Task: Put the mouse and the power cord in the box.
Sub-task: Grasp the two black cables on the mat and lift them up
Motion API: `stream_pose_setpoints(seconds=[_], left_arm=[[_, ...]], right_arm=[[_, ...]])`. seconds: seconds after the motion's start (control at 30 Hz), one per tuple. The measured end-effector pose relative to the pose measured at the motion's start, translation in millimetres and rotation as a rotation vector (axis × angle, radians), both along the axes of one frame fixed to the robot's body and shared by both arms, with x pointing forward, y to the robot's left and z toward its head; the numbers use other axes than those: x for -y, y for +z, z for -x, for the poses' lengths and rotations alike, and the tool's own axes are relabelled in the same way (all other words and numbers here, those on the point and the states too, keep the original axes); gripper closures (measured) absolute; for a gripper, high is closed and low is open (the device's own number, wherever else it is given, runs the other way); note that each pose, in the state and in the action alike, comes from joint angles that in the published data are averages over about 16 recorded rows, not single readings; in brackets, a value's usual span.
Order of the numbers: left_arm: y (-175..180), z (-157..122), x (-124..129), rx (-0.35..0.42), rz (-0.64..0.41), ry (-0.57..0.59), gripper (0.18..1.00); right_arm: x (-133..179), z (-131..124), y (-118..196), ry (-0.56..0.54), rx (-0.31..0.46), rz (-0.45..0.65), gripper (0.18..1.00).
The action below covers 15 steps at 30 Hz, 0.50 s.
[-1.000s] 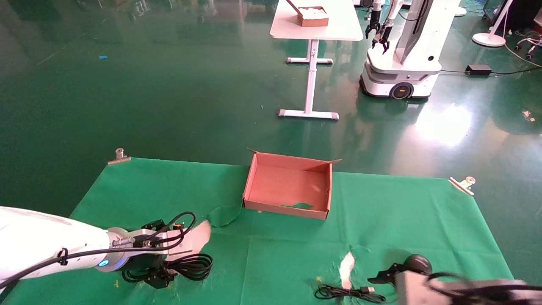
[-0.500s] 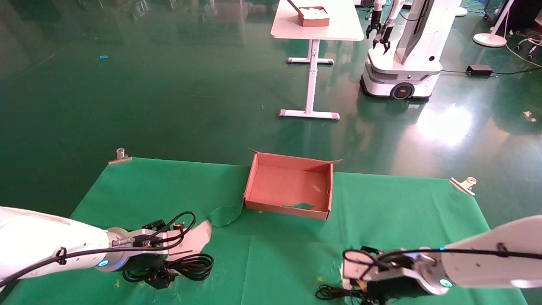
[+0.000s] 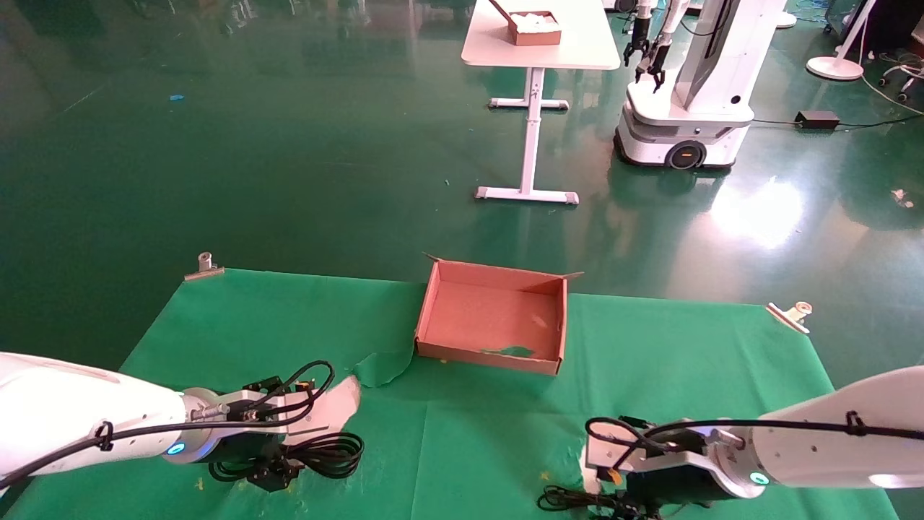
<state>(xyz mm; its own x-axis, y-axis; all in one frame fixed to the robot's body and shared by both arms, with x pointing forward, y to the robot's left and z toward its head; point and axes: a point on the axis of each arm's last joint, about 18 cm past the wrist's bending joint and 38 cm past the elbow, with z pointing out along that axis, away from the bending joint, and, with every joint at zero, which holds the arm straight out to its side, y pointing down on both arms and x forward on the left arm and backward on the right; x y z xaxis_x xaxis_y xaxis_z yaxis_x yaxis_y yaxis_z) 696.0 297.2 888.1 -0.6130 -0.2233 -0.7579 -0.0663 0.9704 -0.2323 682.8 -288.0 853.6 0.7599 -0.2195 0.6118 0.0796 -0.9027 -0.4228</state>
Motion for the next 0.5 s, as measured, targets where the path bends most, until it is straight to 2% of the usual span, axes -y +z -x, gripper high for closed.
stream_pose_setpoints(seconds=[0.33,0.5], left_arm=[[-0.1,0.2,0.1,-0.001,0.001,-0.001,0.31],[-0.2,0.3,0.2,-0.001,0.002,-0.002,0.404]], right_arm=[[0.7,3.2,0.1,0.01,-0.002,-0.003,0.281],[0.7,4.1,0.1,0.013,-0.002,-0.004,0.351]])
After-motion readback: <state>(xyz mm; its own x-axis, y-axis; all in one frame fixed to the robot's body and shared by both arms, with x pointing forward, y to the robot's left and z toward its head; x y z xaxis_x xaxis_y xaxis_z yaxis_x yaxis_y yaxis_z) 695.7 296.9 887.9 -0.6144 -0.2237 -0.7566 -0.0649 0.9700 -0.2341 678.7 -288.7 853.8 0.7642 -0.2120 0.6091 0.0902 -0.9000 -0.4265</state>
